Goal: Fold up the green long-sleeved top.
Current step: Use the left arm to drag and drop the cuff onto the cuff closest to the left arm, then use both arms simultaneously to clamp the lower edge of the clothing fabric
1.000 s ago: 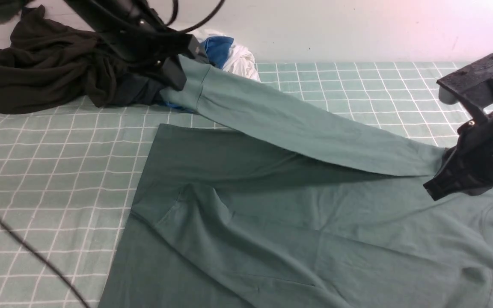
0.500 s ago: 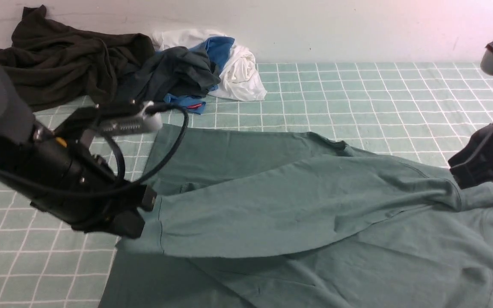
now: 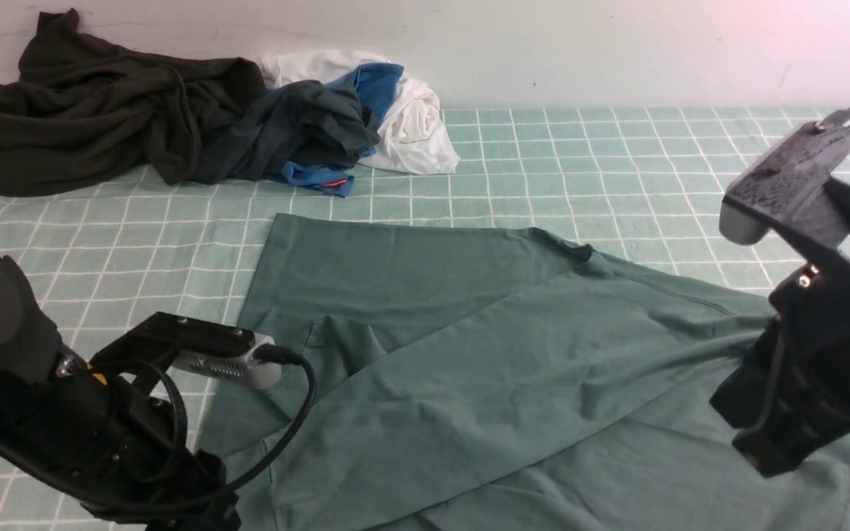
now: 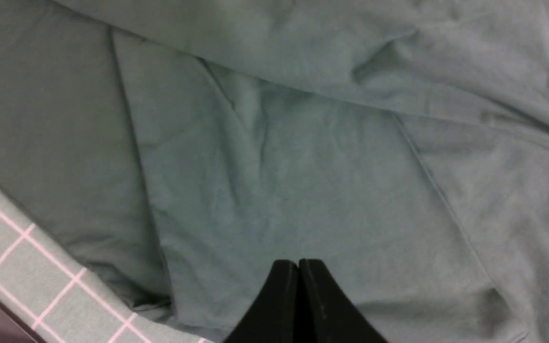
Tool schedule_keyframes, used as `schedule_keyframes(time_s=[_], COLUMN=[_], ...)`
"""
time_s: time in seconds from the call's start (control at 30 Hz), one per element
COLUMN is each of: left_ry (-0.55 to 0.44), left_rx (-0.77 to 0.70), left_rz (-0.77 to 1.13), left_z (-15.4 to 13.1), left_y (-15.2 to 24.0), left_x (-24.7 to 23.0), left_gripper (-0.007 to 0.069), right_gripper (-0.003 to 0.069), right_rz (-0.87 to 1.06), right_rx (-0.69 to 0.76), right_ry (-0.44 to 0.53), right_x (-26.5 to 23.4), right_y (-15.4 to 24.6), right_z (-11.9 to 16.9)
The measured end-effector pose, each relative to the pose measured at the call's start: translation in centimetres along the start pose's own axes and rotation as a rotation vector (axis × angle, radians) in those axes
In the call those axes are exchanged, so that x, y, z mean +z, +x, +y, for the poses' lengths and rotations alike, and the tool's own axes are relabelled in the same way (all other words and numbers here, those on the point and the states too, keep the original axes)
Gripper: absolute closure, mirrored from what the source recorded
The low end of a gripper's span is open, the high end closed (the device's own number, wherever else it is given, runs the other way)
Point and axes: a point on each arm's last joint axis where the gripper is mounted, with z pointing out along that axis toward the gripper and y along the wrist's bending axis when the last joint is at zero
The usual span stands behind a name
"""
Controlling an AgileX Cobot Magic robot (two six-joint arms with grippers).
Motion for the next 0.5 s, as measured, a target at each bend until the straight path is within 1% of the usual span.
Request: schedule_keyframes(time_s=[0.03, 0.07, 0.17, 0.2, 0.33, 0.37, 0.43, 0.47, 0.5], left_ry=[0.003, 0.019, 0.031, 0.016, -0.043, -0.083, -0.104, -0.129, -0.141], left_rx=[0.013, 0.076, 0.242, 0.329, 0.513, 0.610, 0.657, 0.711, 0.735], left_rz=[0.004, 0.044, 0.149, 0.210, 0.314, 0.345, 0.351, 0.350, 0.350], left_z=[-0.1, -1.2, -3.2, -4.1, -5.8, -6.5, -6.7, -6.9, -6.8], left_y=[0.1, 0.4, 1.2, 1.7, 2.7, 3.3, 3.7, 4.3, 4.7], left_x=[0.0, 0.0, 0.3, 0.6, 1.4, 2.1, 2.6, 3.4, 3.9], left_gripper=[0.0229, 0.0209, 0.0198, 0.0198, 0.0198, 0.0198, 0.0198, 0.0198, 0.0198], right_gripper=[0.0673, 0.0673, 0.0673, 0.0673, 0.0673, 0.0673, 0.0673, 0.0673, 0.0673], right_rz=[-0.001, -0.002, 0.002, 0.012, 0.027, 0.041, 0.048, 0.058, 0.068], right_rx=[-0.005, -0.017, -0.020, -0.020, -0.023, -0.023, -0.024, -0.023, -0.024], right_ry=[-0.003, -0.017, -0.041, -0.046, -0.049, -0.051, -0.052, -0.052, -0.051], right_x=[0.0, -0.1, -0.2, 0.0, 0.3, 0.5, 0.7, 0.9, 1.1], right_y=[0.0, 0.5, 1.7, 2.3, 3.7, 4.4, 4.7, 5.0, 5.2], right_z=[0.1, 0.7, 1.3, 1.5, 1.6, 1.7, 1.7, 1.8, 1.8])
